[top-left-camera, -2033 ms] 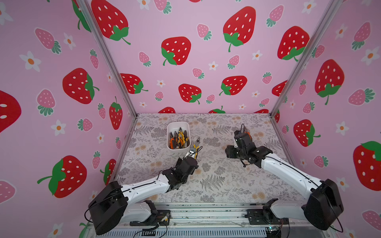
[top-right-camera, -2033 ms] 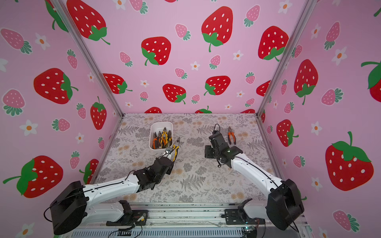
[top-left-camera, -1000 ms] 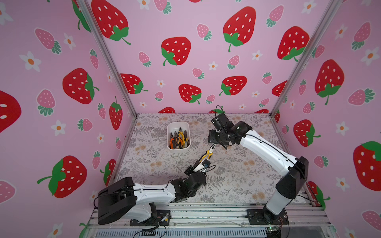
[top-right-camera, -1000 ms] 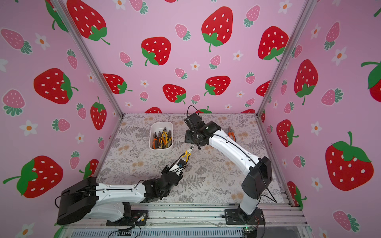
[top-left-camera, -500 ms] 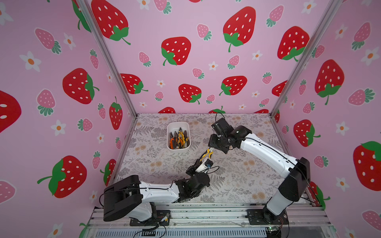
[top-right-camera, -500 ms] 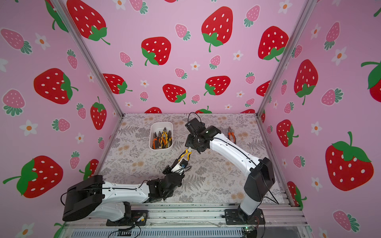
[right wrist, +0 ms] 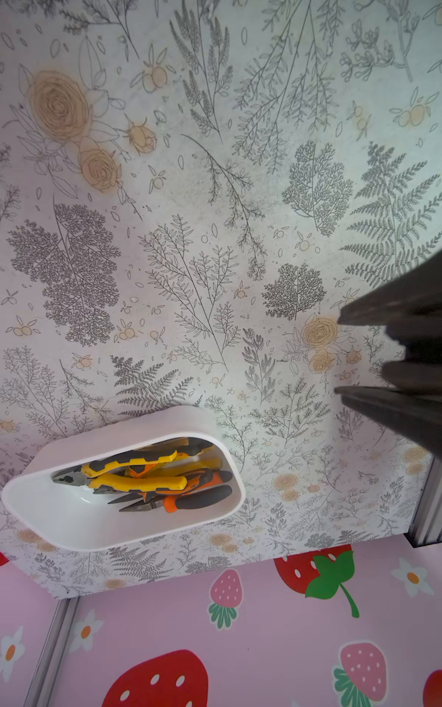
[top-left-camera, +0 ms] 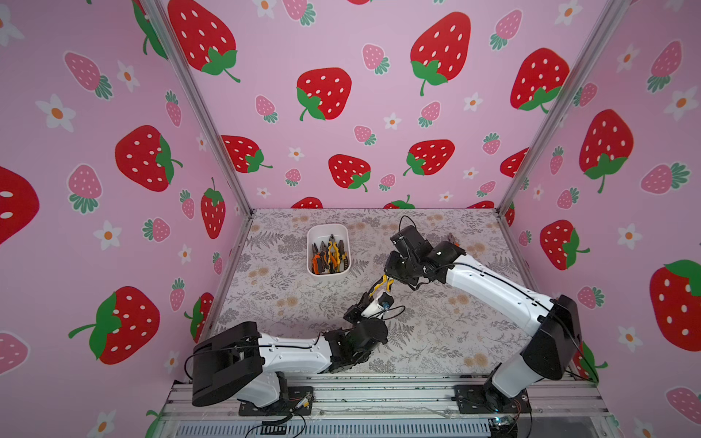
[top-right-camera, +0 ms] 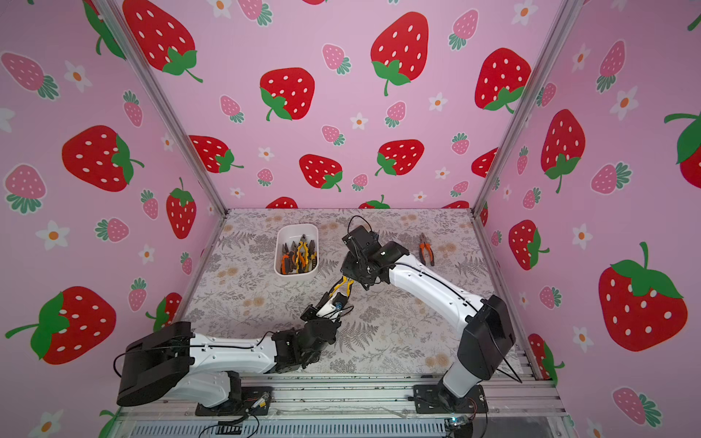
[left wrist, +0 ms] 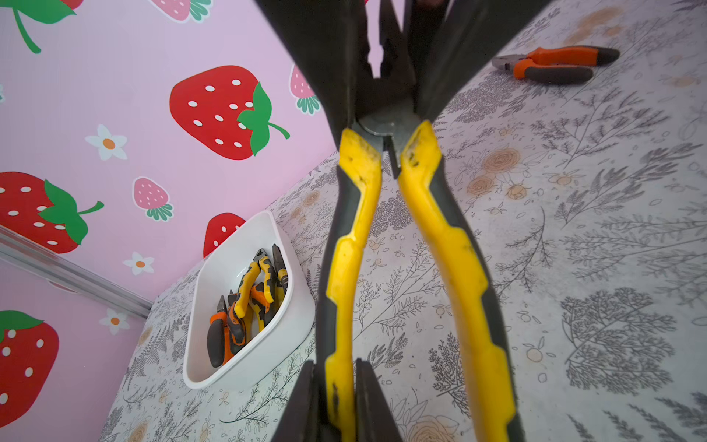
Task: Take the pliers out of the storage box
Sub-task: Place the pliers at the center of the board.
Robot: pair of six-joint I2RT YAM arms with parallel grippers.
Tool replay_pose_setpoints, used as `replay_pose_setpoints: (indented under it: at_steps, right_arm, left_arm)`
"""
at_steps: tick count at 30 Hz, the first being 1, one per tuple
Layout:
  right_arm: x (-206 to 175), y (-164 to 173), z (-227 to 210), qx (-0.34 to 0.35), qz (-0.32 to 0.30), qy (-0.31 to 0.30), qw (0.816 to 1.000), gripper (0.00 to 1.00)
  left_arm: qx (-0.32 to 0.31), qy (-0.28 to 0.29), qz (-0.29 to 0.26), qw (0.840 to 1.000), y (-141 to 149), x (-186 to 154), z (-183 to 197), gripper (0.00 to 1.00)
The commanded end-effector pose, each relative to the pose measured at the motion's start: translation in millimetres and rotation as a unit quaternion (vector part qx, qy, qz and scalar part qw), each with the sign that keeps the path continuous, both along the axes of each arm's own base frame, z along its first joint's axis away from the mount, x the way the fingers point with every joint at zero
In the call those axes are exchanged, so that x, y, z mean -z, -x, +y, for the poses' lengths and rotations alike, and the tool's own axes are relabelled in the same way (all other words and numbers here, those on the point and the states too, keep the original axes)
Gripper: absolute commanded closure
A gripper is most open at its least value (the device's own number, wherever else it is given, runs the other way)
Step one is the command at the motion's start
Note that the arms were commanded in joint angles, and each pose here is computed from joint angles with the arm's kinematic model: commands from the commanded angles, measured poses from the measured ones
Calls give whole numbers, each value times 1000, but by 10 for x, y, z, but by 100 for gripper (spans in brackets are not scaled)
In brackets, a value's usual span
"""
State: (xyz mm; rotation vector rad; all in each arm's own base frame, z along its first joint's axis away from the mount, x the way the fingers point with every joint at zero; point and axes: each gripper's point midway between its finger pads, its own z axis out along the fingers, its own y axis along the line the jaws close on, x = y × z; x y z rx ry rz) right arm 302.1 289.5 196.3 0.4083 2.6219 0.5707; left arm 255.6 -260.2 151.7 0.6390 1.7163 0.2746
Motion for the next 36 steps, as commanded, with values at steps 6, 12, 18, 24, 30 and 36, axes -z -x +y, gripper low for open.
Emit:
replay_pose_setpoints:
  at_steps: [6,12,18,24,30,36]
  right_arm:
    - [-20,105,16,-26,-5,12,1000,100]
    - [-121,-20,-155,-32,-49,66,996,100]
    - [-602,-376,-769,-9,-120,188,975,100]
    - [-1010,-732,-1455,22,-158,244,957,100]
    - [-1395,-1041,-1948,42,-223,270,936,96]
    - [-1366,-1368,-2158,45,-223,253,940,100]
  left_arm:
    - [-20,63,-26,997,-79,-359,-56,100]
    - [-19,87,-31,996,-48,-404,39,42]
    - [-19,111,-26,993,-28,-422,152,14]
    - [-26,104,-19,994,-86,-392,142,14]
    - [-39,118,-10,992,-156,-379,227,11]
    - [-64,178,33,981,-305,-314,531,6]
